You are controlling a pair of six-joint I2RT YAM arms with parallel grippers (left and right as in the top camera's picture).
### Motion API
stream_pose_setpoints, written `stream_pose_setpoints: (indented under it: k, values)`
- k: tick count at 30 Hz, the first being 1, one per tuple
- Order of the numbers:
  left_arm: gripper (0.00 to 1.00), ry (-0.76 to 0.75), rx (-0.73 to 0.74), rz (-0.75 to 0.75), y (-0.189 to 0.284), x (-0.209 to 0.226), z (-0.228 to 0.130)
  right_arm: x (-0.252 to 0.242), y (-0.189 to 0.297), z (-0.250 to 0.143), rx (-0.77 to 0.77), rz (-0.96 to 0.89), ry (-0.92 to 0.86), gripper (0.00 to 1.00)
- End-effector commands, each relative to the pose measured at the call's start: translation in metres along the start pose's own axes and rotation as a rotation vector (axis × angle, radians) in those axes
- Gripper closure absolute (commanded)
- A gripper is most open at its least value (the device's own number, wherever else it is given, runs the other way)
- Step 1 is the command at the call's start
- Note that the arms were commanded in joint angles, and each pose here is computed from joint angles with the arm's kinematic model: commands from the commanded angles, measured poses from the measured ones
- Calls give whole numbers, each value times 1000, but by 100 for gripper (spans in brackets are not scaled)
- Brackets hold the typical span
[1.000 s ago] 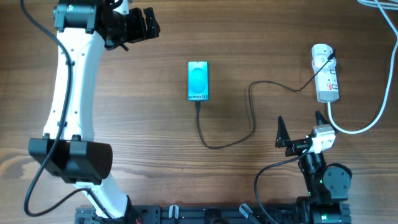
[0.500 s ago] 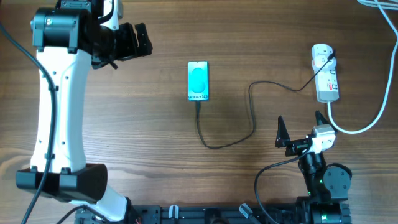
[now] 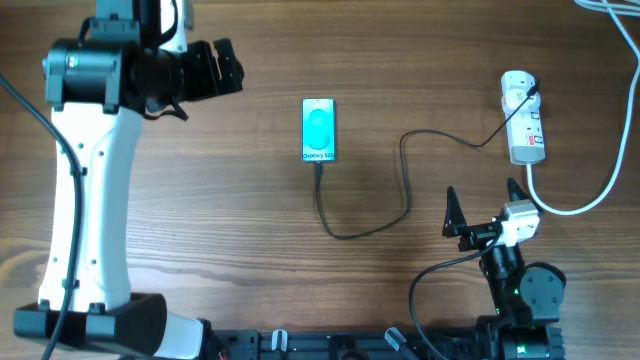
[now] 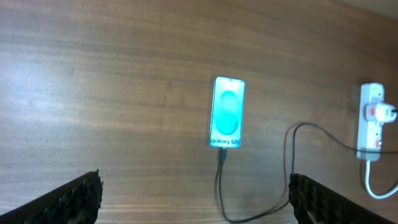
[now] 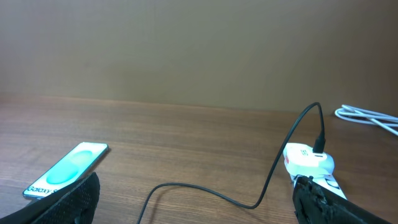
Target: Plug charger to phone and switch on socket
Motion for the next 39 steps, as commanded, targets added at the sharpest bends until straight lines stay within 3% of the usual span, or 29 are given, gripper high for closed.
stream_pose_setpoints:
  k: [1, 11, 16, 27, 33, 39]
  values:
    - [0, -4, -16, 6, -12, 14, -14, -2, 1, 2, -10, -14, 14, 0]
    - [0, -5, -26, 6, -4, 29, -40, -2, 1, 2, -10, -14, 14, 0]
    - [0, -97, -52, -8, 4, 27, -40, -2, 1, 2, -10, -14, 14, 0]
    - [0, -174, -224, -92, -32, 37, -45, -2, 1, 2, -10, -14, 14, 0]
    - [0, -169, -258, -98, -30, 50, -64, -2, 1, 2, -10, -14, 14, 0]
    - [0, -195, -394, -159, -26, 53, -70, -2, 1, 2, -10, -14, 14, 0]
Point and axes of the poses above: each gripper's point midway between its finger pads, its own y axis back along the fingers, its own x axis along the line the jaws close on, z = x × y, the point moved 1 cm from there along y, back along the fingers, and after that the axes turned 14 degrees about y, right-handed, at the moved point
